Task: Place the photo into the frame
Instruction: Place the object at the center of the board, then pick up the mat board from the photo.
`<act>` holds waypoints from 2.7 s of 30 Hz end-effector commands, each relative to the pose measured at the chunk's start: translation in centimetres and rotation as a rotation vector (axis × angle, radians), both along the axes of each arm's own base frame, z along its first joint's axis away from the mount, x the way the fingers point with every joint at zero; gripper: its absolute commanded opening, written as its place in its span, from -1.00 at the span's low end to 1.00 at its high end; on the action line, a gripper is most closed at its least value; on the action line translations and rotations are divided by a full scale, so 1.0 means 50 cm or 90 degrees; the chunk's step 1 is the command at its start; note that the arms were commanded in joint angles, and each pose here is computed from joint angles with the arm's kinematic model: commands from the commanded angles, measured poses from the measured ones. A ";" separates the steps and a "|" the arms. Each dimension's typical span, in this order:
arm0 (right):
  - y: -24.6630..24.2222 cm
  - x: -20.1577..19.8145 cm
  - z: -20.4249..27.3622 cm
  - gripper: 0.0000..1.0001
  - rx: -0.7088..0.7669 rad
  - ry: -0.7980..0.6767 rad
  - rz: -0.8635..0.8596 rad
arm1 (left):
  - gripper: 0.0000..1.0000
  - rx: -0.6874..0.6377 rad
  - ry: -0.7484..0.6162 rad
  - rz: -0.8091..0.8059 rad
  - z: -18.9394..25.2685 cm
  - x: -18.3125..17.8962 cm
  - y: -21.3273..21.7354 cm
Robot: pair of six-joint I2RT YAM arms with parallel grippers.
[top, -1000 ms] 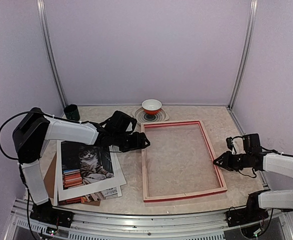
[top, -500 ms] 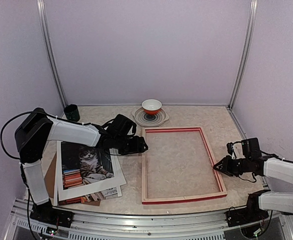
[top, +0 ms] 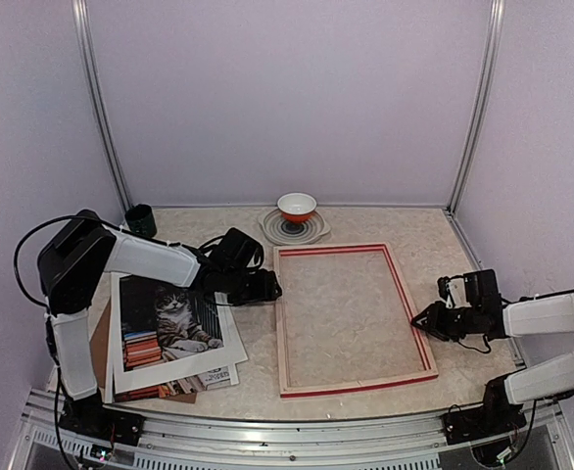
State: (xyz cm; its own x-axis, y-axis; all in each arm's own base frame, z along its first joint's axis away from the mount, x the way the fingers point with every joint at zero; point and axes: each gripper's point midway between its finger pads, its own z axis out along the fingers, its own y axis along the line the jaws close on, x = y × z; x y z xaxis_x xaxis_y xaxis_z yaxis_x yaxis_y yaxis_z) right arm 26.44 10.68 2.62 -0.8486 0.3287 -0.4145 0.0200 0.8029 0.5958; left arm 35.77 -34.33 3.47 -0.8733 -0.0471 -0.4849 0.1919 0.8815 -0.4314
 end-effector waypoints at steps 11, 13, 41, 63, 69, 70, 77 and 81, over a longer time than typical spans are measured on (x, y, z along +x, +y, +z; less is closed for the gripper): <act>-0.032 0.022 0.127 0.54 -0.066 -0.074 -0.040 | 0.82 0.093 -0.109 0.163 0.176 0.057 0.216; -0.030 0.031 0.160 0.91 -0.077 -0.104 -0.028 | 0.94 0.126 -0.095 0.206 0.155 0.052 0.278; 0.431 0.181 0.386 0.98 0.025 -0.213 0.354 | 0.98 0.045 -0.026 0.324 0.072 -0.056 0.408; 0.681 0.160 0.333 0.99 0.086 -0.083 0.505 | 0.98 -0.072 -0.018 0.198 0.032 -0.012 0.203; 0.710 0.166 0.301 0.98 0.109 -0.053 0.506 | 0.98 -0.104 -0.014 0.162 0.026 -0.017 0.159; 0.711 0.166 0.300 0.99 0.112 -0.053 0.505 | 0.98 -0.111 -0.012 0.156 0.026 -0.020 0.153; 0.691 0.170 0.326 0.97 0.125 -0.071 0.479 | 0.98 -0.148 -0.011 0.125 0.035 -0.030 0.115; 0.665 0.173 0.344 0.93 0.138 -0.082 0.454 | 0.98 -0.166 -0.021 0.113 0.048 -0.028 0.102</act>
